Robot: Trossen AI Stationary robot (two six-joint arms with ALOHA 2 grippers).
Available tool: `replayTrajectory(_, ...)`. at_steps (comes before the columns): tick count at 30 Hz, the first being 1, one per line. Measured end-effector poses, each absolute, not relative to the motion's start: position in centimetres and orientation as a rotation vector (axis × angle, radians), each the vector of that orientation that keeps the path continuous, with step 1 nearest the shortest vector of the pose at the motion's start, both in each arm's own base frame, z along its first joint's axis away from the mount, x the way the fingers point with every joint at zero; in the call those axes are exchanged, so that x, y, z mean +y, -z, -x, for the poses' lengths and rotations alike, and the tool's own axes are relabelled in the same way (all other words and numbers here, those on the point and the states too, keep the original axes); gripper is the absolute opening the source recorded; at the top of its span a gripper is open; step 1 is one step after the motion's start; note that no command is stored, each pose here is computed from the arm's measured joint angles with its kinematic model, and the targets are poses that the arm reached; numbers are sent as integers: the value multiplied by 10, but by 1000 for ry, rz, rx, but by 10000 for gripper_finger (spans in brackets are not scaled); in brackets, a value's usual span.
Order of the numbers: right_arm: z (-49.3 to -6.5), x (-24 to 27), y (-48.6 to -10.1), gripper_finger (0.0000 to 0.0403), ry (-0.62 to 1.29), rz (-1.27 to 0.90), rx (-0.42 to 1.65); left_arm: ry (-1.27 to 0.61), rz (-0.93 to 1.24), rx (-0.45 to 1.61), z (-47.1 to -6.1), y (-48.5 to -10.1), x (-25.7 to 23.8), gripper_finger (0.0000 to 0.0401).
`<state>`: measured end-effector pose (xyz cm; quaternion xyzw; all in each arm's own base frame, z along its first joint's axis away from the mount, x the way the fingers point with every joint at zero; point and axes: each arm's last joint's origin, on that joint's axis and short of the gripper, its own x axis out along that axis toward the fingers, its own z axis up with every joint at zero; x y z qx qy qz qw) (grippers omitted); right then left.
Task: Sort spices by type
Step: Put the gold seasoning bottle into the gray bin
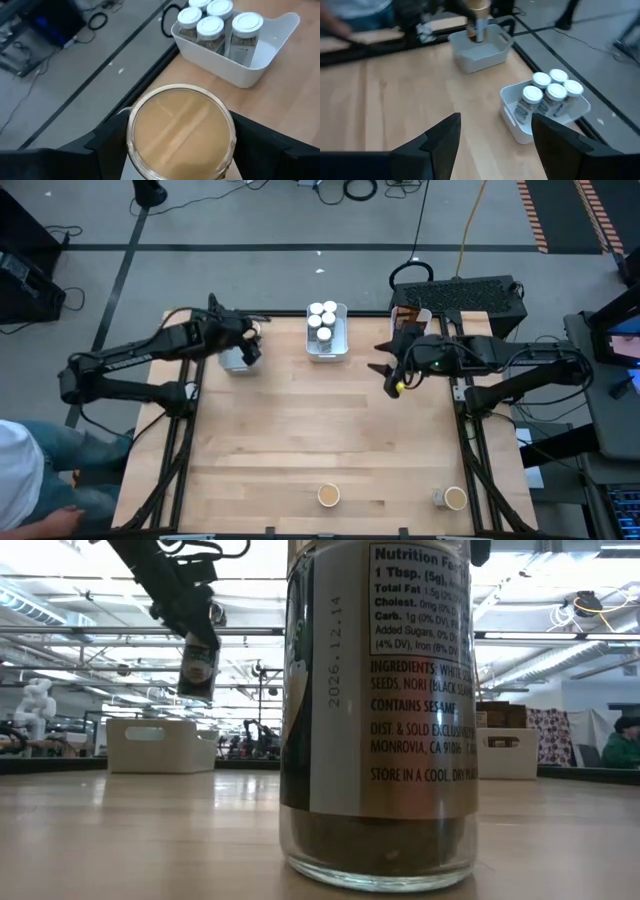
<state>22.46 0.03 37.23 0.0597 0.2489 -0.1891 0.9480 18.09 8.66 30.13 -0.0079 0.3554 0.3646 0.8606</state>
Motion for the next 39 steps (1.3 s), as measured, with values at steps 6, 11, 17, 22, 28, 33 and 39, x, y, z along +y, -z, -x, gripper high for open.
replayTrajectory(6,-227,-3,-373,226,513,-242,441,-738,-25,688,-163,-303,106,289)
replayTrajectory(11,-231,-2,-370,226,536,-318,431,-722,7,723,-154,-291,120,288)
replayTrajectory(17,-239,-1,-363,226,530,-263,480,-740,25,731,-148,-274,130,288)
replayTrajectory(22,-237,-2,-362,226,517,-189,514,-766,60,734,-141,-253,137,288)
replayTrajectory(28,-224,-3,-364,226,519,-143,516,-779,45,676,-140,-239,150,288)
replayTrajectory(33,-209,-9,-351,226,547,-173,467,-805,98,734,-138,-223,168,288)
replayTrajectory(39,-193,-12,-343,226,563,-231,385,-802,131,749,-140,-209,185,288)
